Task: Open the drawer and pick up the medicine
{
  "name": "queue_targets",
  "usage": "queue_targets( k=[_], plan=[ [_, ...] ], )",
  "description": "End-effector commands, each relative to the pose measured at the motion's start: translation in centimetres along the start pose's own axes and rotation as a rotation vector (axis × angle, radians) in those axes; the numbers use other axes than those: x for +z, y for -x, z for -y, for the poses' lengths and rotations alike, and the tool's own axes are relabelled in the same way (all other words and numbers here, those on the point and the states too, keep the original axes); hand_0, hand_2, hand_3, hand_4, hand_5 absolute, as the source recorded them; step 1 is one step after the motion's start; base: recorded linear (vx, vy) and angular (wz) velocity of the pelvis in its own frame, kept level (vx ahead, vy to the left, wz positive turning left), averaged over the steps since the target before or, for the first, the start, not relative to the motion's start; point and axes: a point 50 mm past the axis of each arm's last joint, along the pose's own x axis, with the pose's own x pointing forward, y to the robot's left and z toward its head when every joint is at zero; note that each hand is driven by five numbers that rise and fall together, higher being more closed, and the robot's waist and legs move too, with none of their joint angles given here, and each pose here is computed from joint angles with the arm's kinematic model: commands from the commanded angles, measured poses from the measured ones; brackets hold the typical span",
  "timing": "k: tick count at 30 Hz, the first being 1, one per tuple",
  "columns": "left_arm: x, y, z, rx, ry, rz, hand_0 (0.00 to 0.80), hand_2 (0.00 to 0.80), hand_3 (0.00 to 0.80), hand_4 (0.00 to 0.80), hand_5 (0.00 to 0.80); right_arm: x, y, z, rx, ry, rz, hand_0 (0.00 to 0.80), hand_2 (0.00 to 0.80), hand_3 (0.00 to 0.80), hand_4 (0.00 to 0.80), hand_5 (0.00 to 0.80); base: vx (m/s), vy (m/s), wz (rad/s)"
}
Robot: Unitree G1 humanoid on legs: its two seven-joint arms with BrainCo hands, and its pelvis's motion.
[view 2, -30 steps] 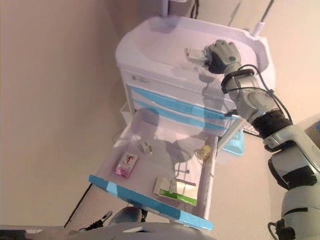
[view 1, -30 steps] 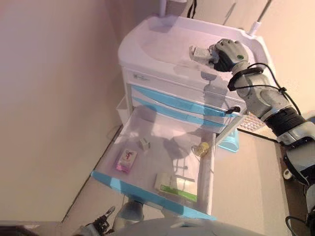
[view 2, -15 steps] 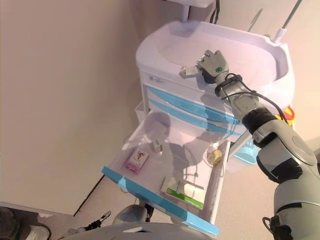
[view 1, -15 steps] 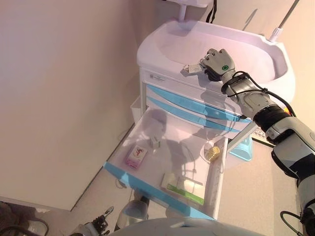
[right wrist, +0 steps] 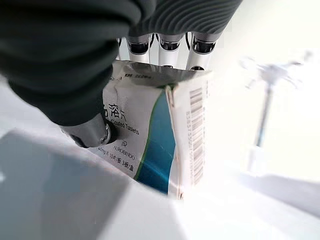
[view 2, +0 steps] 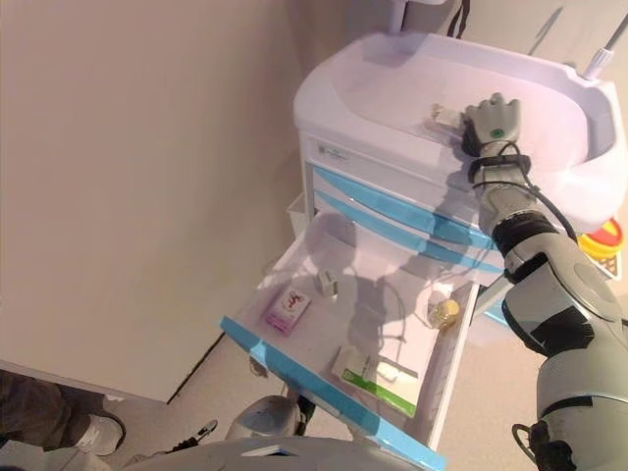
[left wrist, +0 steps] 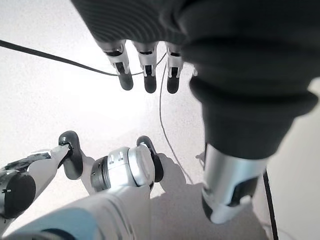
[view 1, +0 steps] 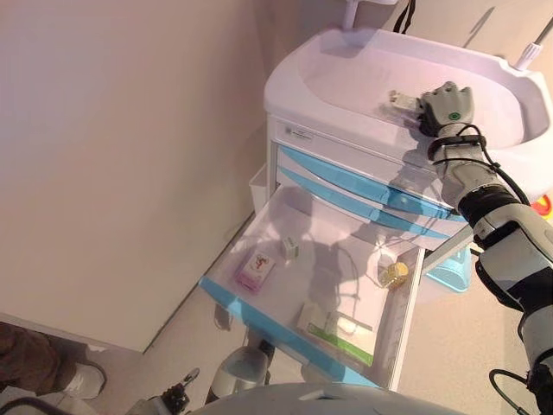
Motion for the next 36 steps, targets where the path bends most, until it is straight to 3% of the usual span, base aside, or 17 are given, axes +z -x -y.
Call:
queue_targets(
  k=[1,6,9,10,11,14,31,36],
  plan=[
    [-0.4,0.0,-0.7,-0.002,-0.026,-0.008,0.0,0.0,0.0,0.0,0.0,-3.7,-1.6,3.2,-0.069,0.017,-0.13,0.8,0.8,0.8,0.8,0.8,0.0,0.0,0.0],
    [-0.4,0.0,-1.2,0.004,-0.015,-0.007,0.0,0.0,0.0,0.0,0.0,-5.7,-1.0,2.0,0.023,-0.029,-0.218,0.8,0.8,0.8,0.8,0.8,0.0,0.0,0.0],
    [-0.2,0.1,-1.3,0.004,-0.004,-0.003,0.0,0.0,0.0,0.0,0.0,-7.0,-0.2,0.2,0.181,-0.106,-0.277,0.8,0.8,0.8,0.8,0.8,0.0,0.0,0.0],
    [-0.1,0.1,-1.4,0.006,-0.005,-0.005,0.0,0.0,0.0,0.0,0.0,-7.2,0.1,-0.3,0.227,-0.112,-0.282,0.662,0.662,0.662,0.662,0.662,0.0,0.0,0.0],
    [-0.1,0.1,-1.4,0.008,-0.007,-0.007,0.0,0.0,0.0,0.0,0.0,-7.3,0.2,-0.6,0.252,-0.109,-0.288,0.0,0.0,0.0,0.0,0.0,0.0,0.0,0.0],
    [0.1,0.1,-1.4,0.014,-0.01,-0.014,0.0,0.0,0.0,0.0,0.0,-7.8,0.6,-1.2,0.314,-0.109,-0.321,0.0,0.0,0.0,0.0,0.0,0.0,0.0,0.0],
    [0.7,0.2,-1.4,0.004,-0.008,-0.011,0.0,0.0,0.0,0.0,0.0,-9.2,-1.5,5.2,-0.126,-0.052,-0.368,0.0,0.0,0.0,0.0,0.0,0.0,0.0,0.0],
    [0.4,0.3,-1.8,-0.007,-0.019,-0.027,0.0,0.0,0.0,0.0,0.0,-9.1,-2.2,9.5,-0.319,-0.114,-0.351,0.0,0.0,0.0,0.0,0.0,-0.025,-0.008,-0.03]
  ],
)
